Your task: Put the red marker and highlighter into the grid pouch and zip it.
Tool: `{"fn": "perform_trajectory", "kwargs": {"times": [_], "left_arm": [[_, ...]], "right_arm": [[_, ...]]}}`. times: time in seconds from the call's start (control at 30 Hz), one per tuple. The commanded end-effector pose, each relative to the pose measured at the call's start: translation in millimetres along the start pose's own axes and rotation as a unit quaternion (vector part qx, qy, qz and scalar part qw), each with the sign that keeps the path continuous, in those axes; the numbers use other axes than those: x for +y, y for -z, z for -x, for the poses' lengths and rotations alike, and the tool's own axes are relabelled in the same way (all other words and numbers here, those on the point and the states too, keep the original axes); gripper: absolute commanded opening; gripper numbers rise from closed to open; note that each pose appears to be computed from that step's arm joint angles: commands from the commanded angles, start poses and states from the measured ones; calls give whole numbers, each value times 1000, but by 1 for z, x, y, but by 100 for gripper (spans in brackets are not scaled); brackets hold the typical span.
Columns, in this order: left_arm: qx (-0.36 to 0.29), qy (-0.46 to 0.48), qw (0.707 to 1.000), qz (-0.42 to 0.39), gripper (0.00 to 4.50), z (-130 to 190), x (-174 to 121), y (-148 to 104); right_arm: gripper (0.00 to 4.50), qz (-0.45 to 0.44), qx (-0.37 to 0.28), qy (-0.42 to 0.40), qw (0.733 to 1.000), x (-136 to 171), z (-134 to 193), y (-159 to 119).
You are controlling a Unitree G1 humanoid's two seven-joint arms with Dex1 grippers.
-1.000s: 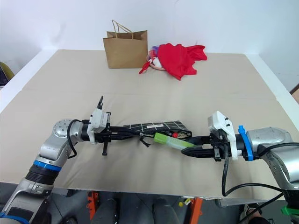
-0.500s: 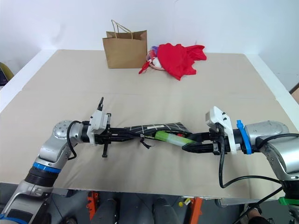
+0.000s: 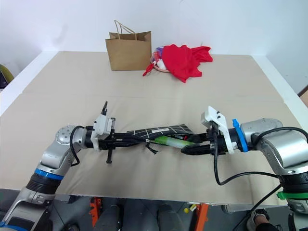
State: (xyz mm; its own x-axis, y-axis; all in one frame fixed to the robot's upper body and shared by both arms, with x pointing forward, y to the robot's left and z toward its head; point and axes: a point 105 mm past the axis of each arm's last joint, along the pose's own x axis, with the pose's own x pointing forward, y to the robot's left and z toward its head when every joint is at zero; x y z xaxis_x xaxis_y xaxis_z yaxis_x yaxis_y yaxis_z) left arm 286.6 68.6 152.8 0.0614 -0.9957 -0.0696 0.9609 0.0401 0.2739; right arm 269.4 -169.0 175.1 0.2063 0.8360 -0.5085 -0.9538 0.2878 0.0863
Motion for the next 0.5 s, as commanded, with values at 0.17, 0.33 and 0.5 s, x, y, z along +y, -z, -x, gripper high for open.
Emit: {"fn": "perform_trajectory", "kwargs": {"times": [0.17,0.33,0.5], "left_arm": [[-15,-1,1000,-19,0,1,-1,-12],[-13,-17,1000,-15,0,8,9,-12],[-15,-21,1000,-14,0,11,15,-14]], "right_arm": [[445,65,-23,-13,998,11,6,-8],[445,122,-40,-46,991,31,19,3],[445,257,-102,-52,960,48,11,-9]]}}
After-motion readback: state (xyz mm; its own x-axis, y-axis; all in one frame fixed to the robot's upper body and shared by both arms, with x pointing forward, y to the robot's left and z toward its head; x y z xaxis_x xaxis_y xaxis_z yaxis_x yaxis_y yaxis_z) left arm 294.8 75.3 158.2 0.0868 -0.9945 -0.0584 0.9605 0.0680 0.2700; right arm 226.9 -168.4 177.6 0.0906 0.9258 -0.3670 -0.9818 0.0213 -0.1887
